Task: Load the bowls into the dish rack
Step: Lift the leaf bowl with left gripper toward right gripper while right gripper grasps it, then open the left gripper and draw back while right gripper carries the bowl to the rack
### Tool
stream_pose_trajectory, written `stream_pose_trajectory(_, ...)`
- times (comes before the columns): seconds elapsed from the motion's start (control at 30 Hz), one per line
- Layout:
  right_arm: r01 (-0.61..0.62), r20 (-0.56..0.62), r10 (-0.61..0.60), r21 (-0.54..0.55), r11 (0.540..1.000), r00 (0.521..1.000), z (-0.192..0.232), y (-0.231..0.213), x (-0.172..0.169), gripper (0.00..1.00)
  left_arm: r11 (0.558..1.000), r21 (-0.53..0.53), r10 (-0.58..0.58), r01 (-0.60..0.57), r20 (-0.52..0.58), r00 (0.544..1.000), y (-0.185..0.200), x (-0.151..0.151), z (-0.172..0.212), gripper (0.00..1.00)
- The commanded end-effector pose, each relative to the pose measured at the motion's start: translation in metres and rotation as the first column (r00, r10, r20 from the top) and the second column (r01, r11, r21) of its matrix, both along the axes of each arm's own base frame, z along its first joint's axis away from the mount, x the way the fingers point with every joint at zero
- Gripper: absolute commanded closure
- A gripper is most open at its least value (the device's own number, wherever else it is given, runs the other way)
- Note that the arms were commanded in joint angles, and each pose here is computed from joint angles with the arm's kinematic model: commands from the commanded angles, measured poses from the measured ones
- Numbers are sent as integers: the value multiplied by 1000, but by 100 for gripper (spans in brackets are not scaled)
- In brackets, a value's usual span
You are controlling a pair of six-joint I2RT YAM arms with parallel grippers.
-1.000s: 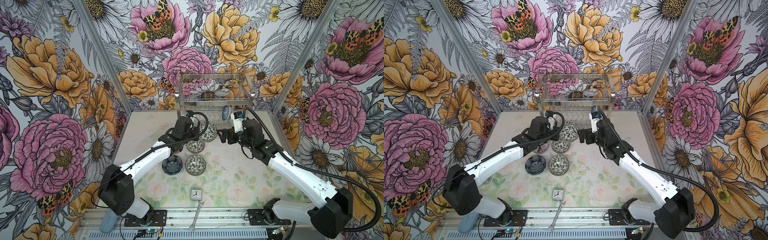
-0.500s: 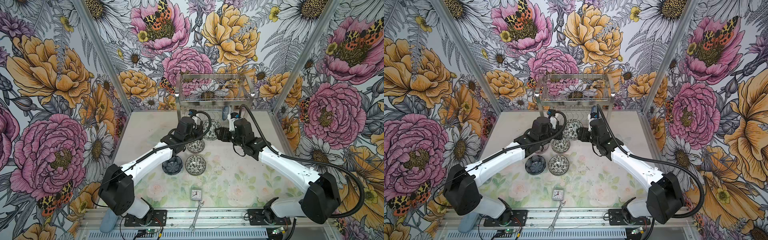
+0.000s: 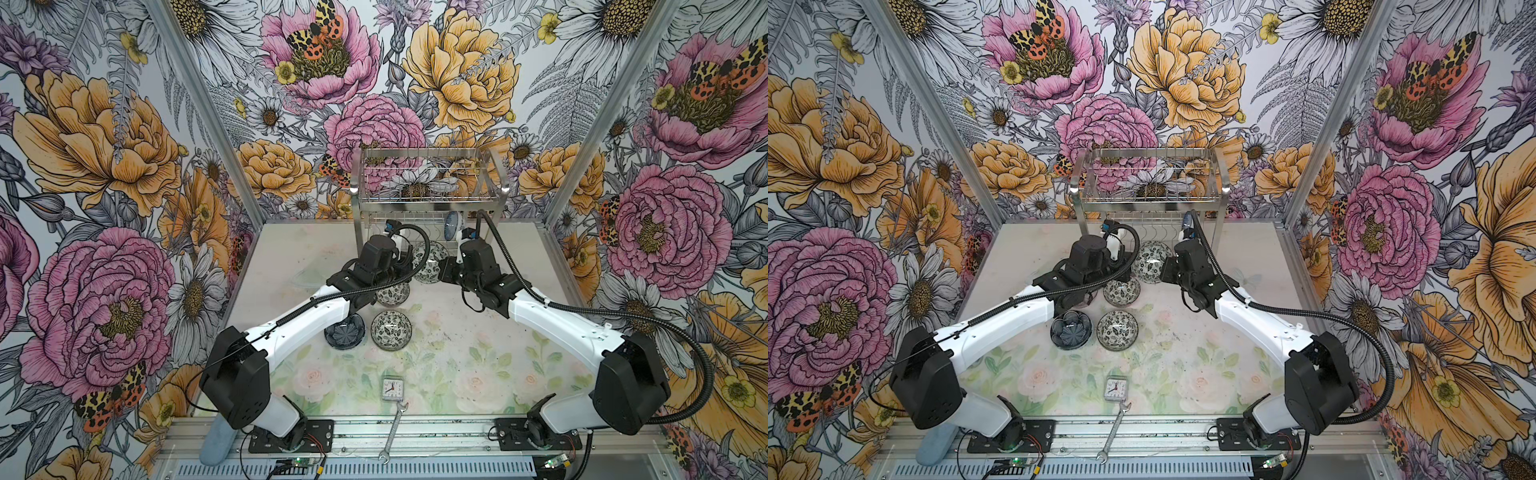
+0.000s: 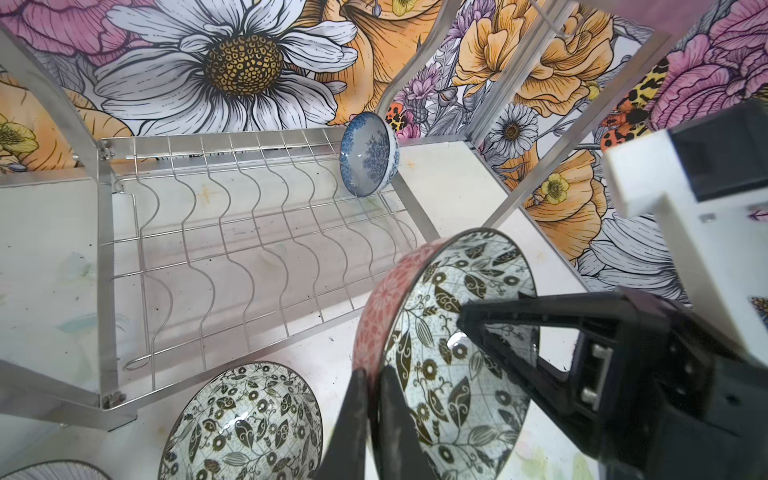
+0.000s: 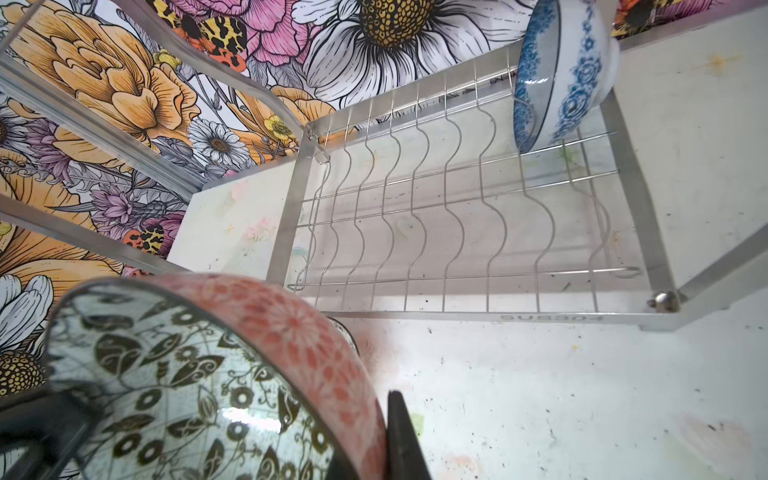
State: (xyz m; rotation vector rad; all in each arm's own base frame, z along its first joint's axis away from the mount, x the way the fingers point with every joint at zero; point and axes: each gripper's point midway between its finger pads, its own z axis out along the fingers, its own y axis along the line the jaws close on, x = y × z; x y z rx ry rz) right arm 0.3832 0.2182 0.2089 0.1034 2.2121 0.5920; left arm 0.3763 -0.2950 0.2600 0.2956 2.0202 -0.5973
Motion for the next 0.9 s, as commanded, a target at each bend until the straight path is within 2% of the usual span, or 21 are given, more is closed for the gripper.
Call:
stream_pose_trajectory(0.0, -55, 114, 50, 40, 998, 992, 41, 12, -3, 100, 998, -37, 45, -43, 53, 998, 7, 8, 30, 73)
stream_pose_trajectory(0.03, -47, 123, 44, 24, 999, 991, 43, 9, -2, 100, 999, -11, 51, -50, 46, 998, 11, 6, 31, 45)
stream_pose_trajectory(0.1, -27, 152, 29, -16, 1000, 988, 48, 1, -2, 100, 997, 59, 53, -56, 45, 998, 22, 1, 35, 2)
stream_pose_trajectory(0.23, 23, 199, 2, -123, 992, 980, 52, -15, 2, 100, 975, 206, 80, -85, 36, 996, 59, -15, 46, 1)
stream_pose_trajectory(0.43, 132, 259, -46, -324, 937, 965, 52, -36, 14, 100, 943, 303, 147, -140, 0, 989, 129, -33, 51, 1)
stream_pose_trajectory(0.63, 241, 315, -76, -528, 815, 946, 52, -47, 32, 100, 919, 322, 255, -229, -39, 966, 191, -28, 24, 1)
stream_pose_trajectory(0.77, 290, 348, -76, -620, 729, 934, 59, -46, 43, 100, 907, 324, 294, -269, -32, 955, 213, -23, 12, 1)
stream_pose_trajectory(0.87, 316, 359, -69, -692, 649, 931, 59, -46, 50, 100, 903, 321, 309, -286, -24, 951, 222, -21, 8, 1)
